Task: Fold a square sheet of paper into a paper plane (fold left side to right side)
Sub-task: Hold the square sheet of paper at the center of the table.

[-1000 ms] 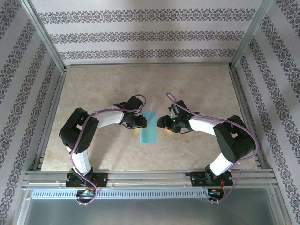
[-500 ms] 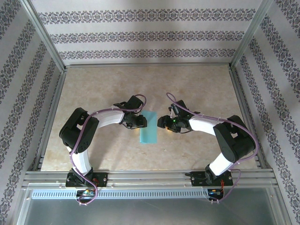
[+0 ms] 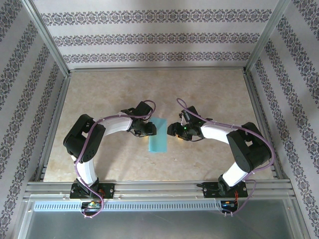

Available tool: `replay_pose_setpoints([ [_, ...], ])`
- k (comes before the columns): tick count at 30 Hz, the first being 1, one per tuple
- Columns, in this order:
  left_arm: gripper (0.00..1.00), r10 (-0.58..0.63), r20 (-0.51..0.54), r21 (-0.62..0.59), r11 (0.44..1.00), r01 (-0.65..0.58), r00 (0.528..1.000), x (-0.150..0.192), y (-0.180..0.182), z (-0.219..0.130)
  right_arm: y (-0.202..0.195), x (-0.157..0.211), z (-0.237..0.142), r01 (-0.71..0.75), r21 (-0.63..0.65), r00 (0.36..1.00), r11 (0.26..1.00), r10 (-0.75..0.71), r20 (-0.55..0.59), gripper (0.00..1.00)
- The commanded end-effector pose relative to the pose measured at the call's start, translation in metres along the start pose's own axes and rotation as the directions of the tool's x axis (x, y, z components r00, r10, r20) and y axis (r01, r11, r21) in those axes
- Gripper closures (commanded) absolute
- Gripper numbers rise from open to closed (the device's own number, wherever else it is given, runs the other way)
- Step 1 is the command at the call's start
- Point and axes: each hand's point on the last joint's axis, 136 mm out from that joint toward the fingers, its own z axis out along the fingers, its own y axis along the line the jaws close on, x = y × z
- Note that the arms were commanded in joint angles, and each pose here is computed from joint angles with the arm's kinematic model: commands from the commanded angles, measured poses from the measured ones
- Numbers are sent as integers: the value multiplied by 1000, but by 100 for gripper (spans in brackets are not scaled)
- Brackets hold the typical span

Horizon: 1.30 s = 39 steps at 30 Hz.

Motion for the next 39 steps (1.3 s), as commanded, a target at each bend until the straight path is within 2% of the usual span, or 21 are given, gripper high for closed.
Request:
replay_pose_setpoints([
  [1, 62, 8, -106, -85, 996, -17, 994, 31, 21, 25, 9, 2, 3, 31, -11, 999, 999, -31, -12, 38],
  [4, 62, 9, -105, -85, 996, -18, 994, 30, 21, 24, 22, 1, 2, 40, -54, 999, 998, -41, -7, 41],
  [6, 62, 8, -106, -86, 996, -17, 994, 30, 21, 24, 33, -1, 3, 46, -95, 999, 994, -47, -1, 46],
  [10, 62, 8, -107, -87, 996, -18, 994, 31, 21, 24, 53, 0, 8, 58, -161, 998, 985, -61, -15, 63],
  [13, 62, 8, -108, -90, 996, -17, 994, 31, 22, 24, 58, 2, 15, 66, -161, 997, 985, -72, -29, 77],
  [17, 62, 7, -109, -91, 996, -17, 994, 31, 22, 24, 55, 5, 25, 58, -147, 996, 988, -66, -53, 86],
  [32, 62, 11, -109, -90, 996, -21, 994, 30, 21, 24, 32, 18, 39, 28, -68, 994, 997, -34, -102, 90],
  [39, 62, 13, -112, -90, 996, -24, 994, 30, 21, 25, 33, 19, 37, 34, -69, 994, 997, -41, -100, 90],
])
